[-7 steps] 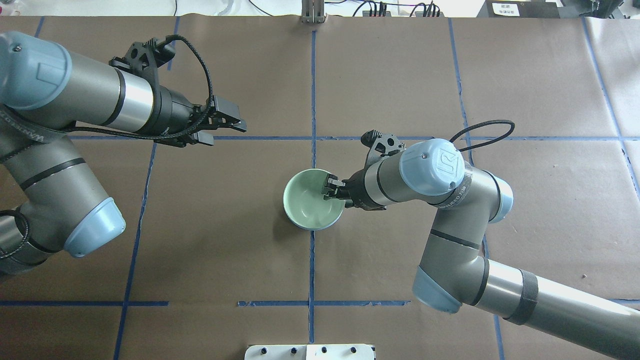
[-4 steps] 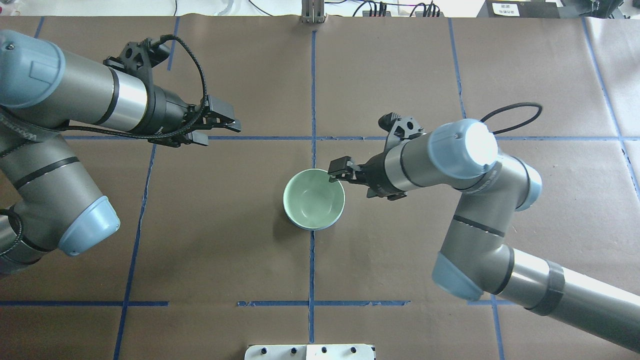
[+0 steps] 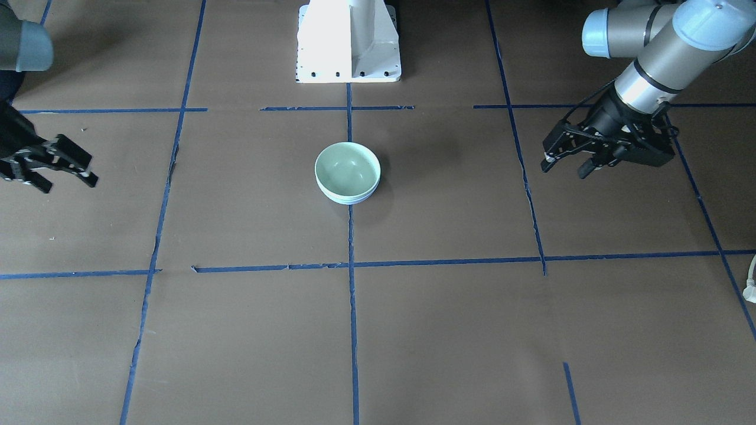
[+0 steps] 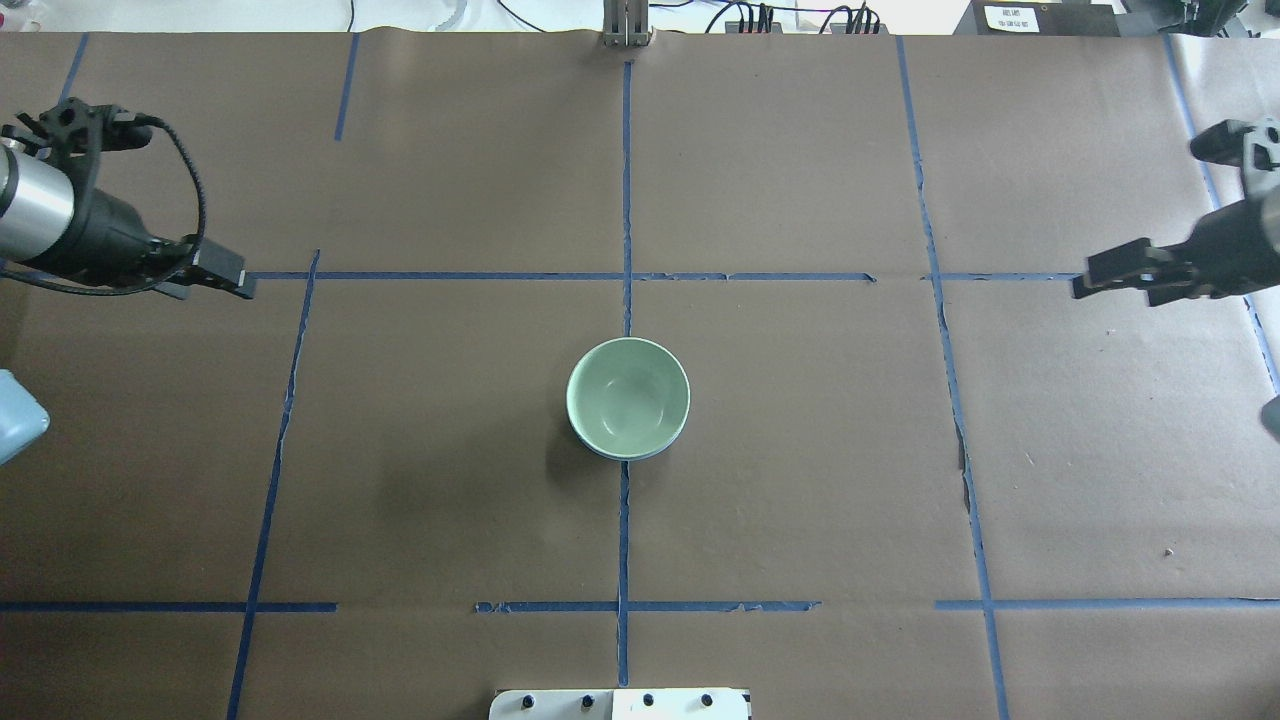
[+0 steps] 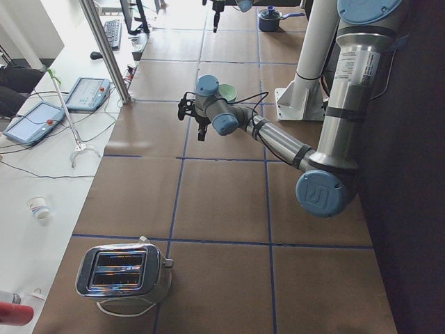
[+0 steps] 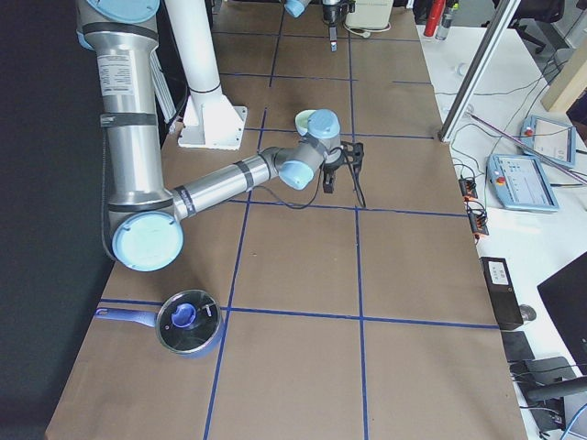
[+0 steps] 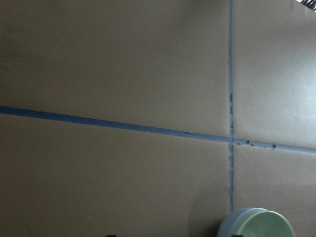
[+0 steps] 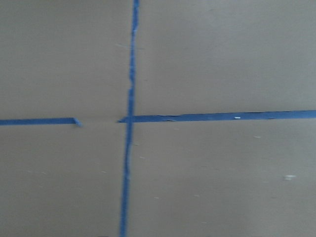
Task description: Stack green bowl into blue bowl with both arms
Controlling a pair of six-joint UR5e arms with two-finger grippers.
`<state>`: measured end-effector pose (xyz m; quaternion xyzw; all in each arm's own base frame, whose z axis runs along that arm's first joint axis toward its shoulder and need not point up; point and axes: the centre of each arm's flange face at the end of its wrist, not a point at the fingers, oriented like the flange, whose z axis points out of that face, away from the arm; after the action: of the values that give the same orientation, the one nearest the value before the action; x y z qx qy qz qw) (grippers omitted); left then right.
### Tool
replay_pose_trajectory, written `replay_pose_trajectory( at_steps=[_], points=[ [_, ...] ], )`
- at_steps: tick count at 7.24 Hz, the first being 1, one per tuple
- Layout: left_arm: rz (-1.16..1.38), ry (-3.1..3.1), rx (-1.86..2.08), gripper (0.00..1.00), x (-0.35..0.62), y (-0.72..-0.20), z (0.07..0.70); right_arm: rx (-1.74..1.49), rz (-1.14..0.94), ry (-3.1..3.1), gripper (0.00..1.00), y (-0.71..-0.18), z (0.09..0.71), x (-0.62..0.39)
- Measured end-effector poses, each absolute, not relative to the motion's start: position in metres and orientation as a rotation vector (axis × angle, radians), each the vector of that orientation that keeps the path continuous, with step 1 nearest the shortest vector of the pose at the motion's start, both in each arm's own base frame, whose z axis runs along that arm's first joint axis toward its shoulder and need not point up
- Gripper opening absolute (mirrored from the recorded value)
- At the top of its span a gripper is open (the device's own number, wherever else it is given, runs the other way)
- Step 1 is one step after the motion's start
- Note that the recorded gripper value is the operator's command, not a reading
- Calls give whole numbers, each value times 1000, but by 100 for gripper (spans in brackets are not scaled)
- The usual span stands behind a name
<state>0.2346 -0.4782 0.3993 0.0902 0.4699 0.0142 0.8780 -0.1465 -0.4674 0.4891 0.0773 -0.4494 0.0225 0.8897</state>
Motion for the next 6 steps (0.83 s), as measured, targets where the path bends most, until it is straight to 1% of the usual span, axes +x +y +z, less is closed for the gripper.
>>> replay_pose_trajectory(
  at_steps=[1, 3, 5, 6],
  points=[
    [97, 921, 209, 82, 208, -475, 437, 167, -26, -860, 100, -462, 527, -96],
    [203, 826, 243, 82, 118, -476, 510, 129, -130, -759, 100, -448, 580, -8],
    [221, 829, 177, 82, 28, -479, 565, 73, -199, -742, 100, -436, 615, 39],
    [206, 828, 135, 87, -2, -481, 585, 55, -210, -765, 100, -435, 627, 45]
  ],
)
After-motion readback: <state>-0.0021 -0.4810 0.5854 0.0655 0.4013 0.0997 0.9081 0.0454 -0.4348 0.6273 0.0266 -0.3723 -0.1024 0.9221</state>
